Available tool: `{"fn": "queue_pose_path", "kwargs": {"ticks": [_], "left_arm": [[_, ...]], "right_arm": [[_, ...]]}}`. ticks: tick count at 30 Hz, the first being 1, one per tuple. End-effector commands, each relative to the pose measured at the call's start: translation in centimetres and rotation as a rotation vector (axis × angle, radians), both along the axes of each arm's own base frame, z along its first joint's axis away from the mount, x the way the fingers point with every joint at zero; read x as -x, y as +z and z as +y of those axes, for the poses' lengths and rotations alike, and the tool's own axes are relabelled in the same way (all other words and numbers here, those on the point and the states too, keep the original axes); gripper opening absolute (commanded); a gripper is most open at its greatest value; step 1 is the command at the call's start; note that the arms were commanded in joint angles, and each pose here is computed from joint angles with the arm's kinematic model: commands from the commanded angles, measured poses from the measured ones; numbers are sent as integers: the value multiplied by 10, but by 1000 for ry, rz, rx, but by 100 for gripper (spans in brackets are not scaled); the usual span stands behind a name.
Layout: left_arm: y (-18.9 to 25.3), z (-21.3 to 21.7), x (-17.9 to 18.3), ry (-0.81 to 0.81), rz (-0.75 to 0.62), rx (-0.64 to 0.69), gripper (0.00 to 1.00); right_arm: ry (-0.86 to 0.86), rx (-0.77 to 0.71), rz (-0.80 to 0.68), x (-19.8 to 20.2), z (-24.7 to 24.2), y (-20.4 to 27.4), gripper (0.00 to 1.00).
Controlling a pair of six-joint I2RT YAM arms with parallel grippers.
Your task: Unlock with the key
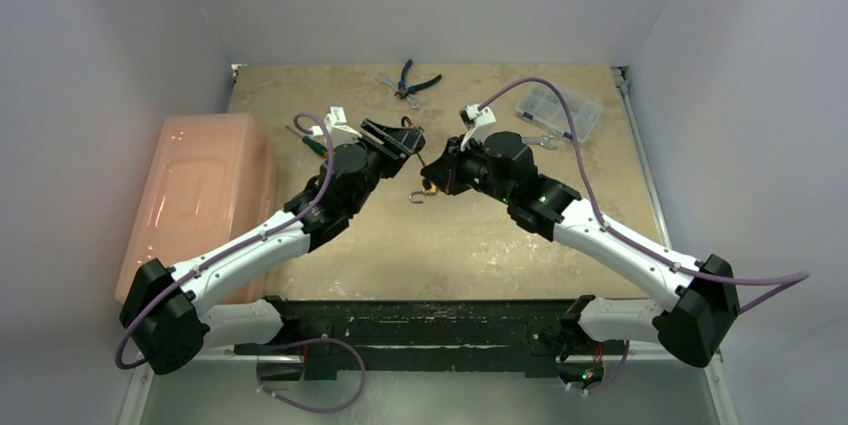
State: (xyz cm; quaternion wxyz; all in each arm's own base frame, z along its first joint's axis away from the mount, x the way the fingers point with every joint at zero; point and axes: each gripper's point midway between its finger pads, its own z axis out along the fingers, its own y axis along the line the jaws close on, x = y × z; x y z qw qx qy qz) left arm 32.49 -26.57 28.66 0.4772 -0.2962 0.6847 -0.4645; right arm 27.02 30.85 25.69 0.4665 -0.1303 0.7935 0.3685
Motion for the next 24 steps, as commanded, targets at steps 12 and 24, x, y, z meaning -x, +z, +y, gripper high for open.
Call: {"fn": "queue_pose_path", "kwargs": {"ticks": [12, 24], "left_arm": [[31, -2, -2, -14, -81, 75, 0], [29, -7, -1, -36, -82, 77, 0]], "right_arm": [[-40, -61, -107, -11, -5, 45, 0], [-47, -71, -116, -14, -7, 49, 0]]}}
